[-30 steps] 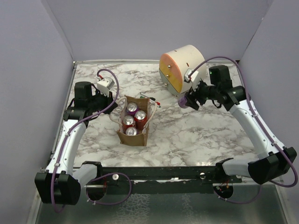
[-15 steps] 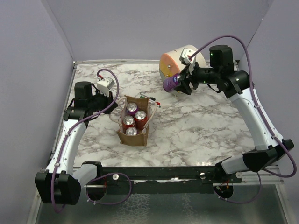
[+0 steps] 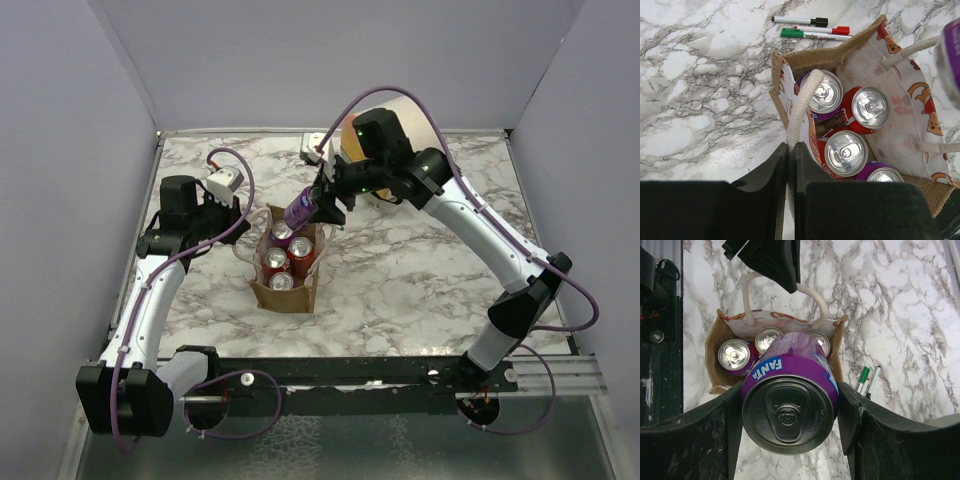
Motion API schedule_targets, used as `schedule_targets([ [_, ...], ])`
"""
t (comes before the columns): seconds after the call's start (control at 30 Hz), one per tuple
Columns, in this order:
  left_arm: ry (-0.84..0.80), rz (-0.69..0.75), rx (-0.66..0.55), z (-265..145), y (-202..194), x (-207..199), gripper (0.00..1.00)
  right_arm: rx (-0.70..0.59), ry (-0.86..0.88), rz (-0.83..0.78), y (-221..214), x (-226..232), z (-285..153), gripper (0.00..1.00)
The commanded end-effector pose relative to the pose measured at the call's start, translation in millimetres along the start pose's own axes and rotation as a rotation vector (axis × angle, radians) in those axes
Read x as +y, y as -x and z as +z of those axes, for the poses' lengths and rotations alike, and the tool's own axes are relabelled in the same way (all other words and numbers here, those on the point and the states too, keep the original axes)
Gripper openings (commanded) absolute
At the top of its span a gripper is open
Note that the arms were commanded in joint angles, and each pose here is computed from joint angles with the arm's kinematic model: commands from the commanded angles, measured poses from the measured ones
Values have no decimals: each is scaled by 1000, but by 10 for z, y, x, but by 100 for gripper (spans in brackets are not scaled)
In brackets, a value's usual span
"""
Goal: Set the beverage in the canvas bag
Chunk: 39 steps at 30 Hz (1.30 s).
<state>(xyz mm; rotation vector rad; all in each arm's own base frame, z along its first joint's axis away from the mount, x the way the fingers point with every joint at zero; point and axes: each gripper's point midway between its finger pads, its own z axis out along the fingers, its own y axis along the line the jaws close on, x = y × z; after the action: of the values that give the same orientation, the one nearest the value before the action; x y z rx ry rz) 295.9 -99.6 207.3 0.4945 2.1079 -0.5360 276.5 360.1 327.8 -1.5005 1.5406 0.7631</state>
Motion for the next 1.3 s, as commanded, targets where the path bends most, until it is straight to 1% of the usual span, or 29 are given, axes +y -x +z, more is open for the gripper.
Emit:
schedule_targets([
  [0.0,31,-25,4,23,-52,76,0,-20,-82,-39,212,-99,121,29],
  [0.23,33,-39,-1,22,-45,95,0,90,-139,-10,-143,-251,413,28],
  [0.5,26,-43,0,23,-47,85,0,185,-178,18,-430,-391,594,27],
  [0.73,26,-39,-2,19,-45,83,0,225,-193,32,-538,-444,659,26],
  [1.27,28,-27,-16,-19,-33,64,0,287,-330,78,-616,-678,607,24],
])
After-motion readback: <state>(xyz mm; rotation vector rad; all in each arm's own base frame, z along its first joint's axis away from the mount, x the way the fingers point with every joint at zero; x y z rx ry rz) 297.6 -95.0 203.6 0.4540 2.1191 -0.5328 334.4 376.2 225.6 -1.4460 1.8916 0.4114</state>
